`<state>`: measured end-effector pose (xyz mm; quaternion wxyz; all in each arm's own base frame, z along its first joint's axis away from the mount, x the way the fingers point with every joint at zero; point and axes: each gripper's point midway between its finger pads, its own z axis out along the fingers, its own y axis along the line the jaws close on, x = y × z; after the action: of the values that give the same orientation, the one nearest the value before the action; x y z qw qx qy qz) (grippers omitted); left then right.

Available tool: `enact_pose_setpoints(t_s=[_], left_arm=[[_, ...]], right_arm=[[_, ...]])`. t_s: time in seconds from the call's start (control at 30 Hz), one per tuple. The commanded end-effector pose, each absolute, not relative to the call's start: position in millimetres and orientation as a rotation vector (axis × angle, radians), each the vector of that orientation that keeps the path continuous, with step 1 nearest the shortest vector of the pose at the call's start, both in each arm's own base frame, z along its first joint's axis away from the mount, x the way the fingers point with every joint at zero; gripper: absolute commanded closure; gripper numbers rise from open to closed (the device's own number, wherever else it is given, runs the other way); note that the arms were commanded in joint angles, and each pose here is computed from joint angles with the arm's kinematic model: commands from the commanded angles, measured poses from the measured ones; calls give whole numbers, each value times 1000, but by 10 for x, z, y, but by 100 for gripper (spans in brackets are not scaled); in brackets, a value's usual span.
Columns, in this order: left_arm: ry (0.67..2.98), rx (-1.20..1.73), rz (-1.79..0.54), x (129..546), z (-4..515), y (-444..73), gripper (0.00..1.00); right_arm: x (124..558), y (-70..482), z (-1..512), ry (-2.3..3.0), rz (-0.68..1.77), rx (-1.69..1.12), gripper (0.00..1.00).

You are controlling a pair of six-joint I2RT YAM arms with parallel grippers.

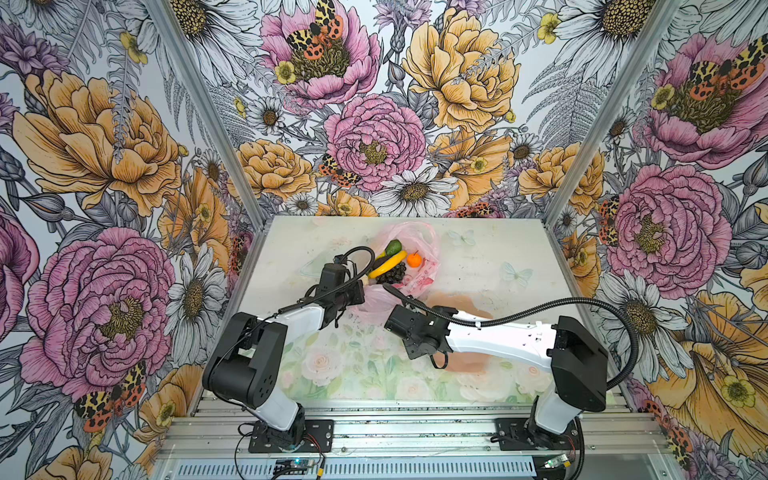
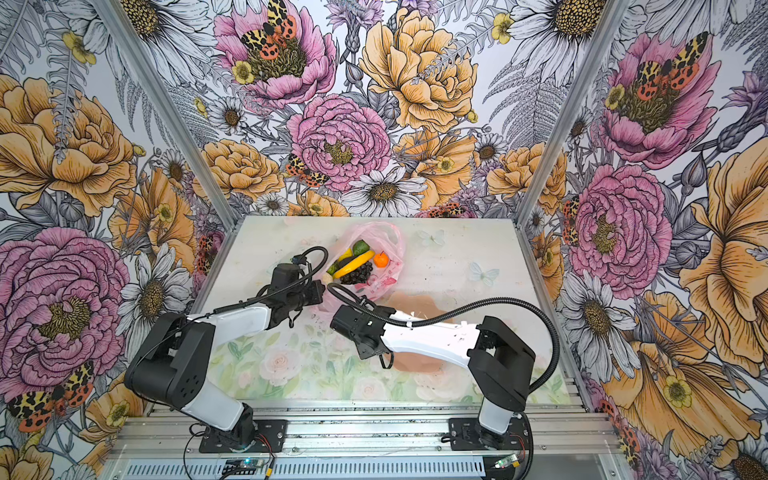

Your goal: Take the fake fruits out of the plastic bag

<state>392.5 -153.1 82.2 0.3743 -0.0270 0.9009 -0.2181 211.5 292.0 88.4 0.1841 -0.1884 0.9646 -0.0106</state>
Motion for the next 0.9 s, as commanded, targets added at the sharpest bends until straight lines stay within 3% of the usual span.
enact_pose_setpoints(t_s=[0.0,0.13,0.6,0.87], left_arm=[[2269,-56,-564,3941,915,-1505,100],[2266,-54,-567,3940,927,-1509,100],[2303,-128,-542,3806,832,-1425,100],[2356,-197,-522,3525,663,-1310,100]], right_arm=[[2035,3196,852,2751,90,-558,87],[2011,3281,869,2749,119,-611,81],[2183,3259,1537,2615,312,-613,24],[2662,3168,1902,2518,448,-419,25]])
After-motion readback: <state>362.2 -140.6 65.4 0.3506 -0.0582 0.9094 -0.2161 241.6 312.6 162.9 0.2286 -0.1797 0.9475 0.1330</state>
